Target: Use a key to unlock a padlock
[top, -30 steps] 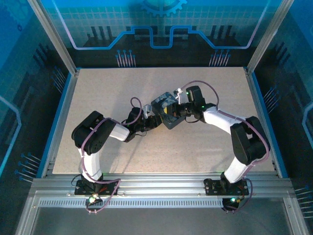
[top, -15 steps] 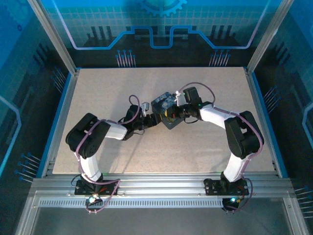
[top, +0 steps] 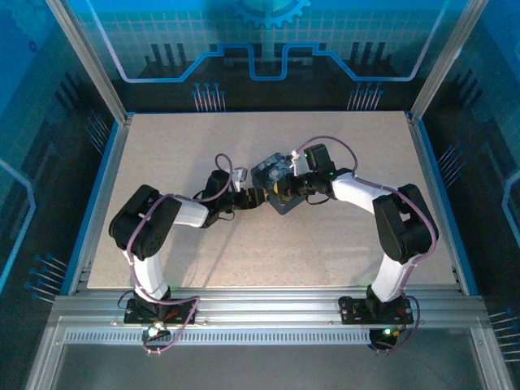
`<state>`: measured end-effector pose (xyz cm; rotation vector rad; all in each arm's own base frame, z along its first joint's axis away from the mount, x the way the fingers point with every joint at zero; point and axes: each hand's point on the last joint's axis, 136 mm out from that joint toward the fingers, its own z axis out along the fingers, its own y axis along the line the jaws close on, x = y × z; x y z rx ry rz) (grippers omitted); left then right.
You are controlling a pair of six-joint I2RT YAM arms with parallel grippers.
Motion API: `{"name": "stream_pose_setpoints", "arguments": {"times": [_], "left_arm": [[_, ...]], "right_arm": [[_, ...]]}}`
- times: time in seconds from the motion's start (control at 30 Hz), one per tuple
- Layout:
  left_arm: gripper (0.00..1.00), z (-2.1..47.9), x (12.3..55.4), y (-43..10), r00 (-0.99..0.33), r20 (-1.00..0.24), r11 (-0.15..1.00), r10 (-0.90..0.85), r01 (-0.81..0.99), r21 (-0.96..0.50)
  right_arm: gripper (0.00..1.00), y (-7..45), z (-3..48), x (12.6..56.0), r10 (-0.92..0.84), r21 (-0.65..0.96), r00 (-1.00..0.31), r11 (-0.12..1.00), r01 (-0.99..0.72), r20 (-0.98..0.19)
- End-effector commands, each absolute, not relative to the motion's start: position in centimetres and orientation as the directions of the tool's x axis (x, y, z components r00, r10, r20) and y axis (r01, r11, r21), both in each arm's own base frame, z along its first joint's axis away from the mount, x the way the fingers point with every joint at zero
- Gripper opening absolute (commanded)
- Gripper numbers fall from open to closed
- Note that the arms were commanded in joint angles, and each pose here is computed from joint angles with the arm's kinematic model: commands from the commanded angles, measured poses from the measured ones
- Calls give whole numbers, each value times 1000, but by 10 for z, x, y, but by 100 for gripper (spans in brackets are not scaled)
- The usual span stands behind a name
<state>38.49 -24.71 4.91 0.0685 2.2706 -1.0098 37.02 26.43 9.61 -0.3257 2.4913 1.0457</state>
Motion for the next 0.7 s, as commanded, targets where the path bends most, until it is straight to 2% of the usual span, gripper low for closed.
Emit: {"name": "stream_pose_setpoints", "arguments": {"times": [0.0,0.27,0.67], "left_arm": [[64,50,387,-256,-767,-632,683,-109,404,-608],[64,51,392,-265,-737,-673,655,-55,482,-581],[53,52,385,-278,-762,-642,568,-79,495,-657]], "right_arm": [[3,262,84,365,-80,613,-901,707,-353,-426],[3,263,86,365,-82,613,-898,703,-360,-433],[3,264,87,365,-80,619,-897,697,-363,-435]]}}
